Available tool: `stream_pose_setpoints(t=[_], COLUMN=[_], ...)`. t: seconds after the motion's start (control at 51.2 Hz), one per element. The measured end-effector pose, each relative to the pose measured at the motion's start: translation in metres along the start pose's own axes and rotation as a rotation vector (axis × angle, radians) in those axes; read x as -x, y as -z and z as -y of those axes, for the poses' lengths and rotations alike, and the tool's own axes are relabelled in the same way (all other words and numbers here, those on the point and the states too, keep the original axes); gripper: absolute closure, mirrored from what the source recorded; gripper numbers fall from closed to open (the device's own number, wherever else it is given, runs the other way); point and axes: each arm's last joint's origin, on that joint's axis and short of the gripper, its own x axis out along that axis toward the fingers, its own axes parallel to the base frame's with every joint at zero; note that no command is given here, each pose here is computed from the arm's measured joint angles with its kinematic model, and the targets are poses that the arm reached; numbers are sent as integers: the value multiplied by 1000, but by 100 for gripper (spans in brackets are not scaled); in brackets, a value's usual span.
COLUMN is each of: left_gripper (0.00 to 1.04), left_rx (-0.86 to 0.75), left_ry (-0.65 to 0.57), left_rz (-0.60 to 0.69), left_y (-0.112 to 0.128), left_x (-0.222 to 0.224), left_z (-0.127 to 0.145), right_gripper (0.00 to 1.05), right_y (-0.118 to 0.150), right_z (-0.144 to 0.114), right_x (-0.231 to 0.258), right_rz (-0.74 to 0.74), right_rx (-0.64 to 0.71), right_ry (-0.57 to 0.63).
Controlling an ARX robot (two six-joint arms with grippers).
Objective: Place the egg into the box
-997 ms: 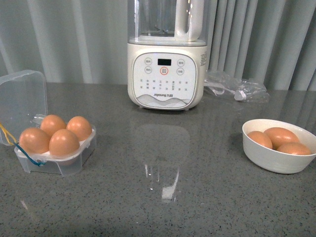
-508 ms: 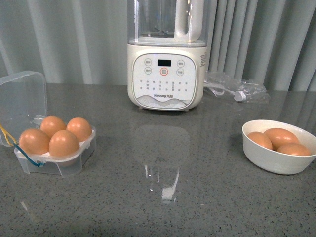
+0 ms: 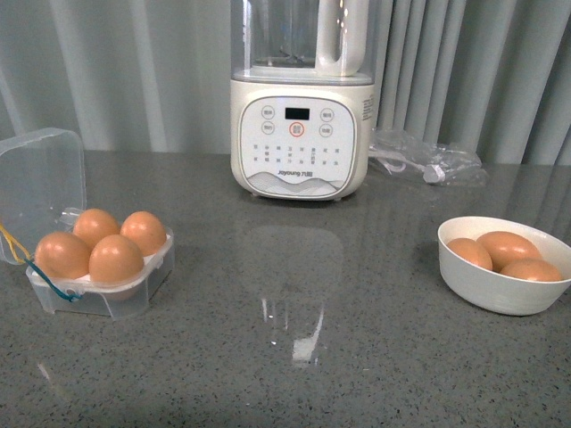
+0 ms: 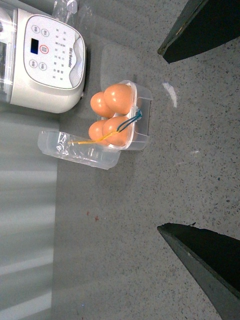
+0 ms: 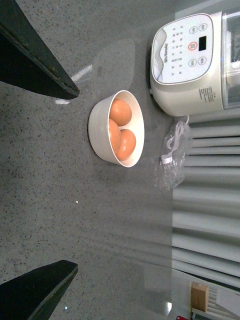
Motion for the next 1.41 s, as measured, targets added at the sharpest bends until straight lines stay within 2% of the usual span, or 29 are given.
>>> stream_pose_setpoints(t=[0.293,0.391,0.469,0.586,0.703,0.879,0.997,1.114,1.231,1.309,1.407], left_gripper=[7,7,7,7,7,7,7,7,7,7,7], left_rx=[0,124,193,244,240,161,31,-64,-162,-202,-225], left_ry=[0,16,3,-16,-59,-193,-241,-267,-287,-306,-270], left_rz=[-1,-149,-183,-146,-46,82,126,73,20,13,-29], left_y=[0,6,8,2,-17,-42,-44,-27,-22,-24,-21], left_x=[0,-3,-7,-14,-30,-73,-125,-174,-207,-220,-229], left_z=[0,-2,-5,-14,-32,-68,-91,-109,-120,-125,-122], right_gripper=[7,7,7,7,7,7,7,7,7,7,7], right_y=[0,0,0,0,0,0,0,0,0,0,0], right_z=[0,0,0,0,0,0,0,0,0,0,0], right_x=[0,0,0,0,0,0,0,0,0,0,0], right_rz=[0,0,0,0,0,0,0,0,0,0,0], right_rx=[0,0,0,0,0,0,0,0,0,0,0], right_ry=[0,0,0,0,0,0,-1,0,0,0,0])
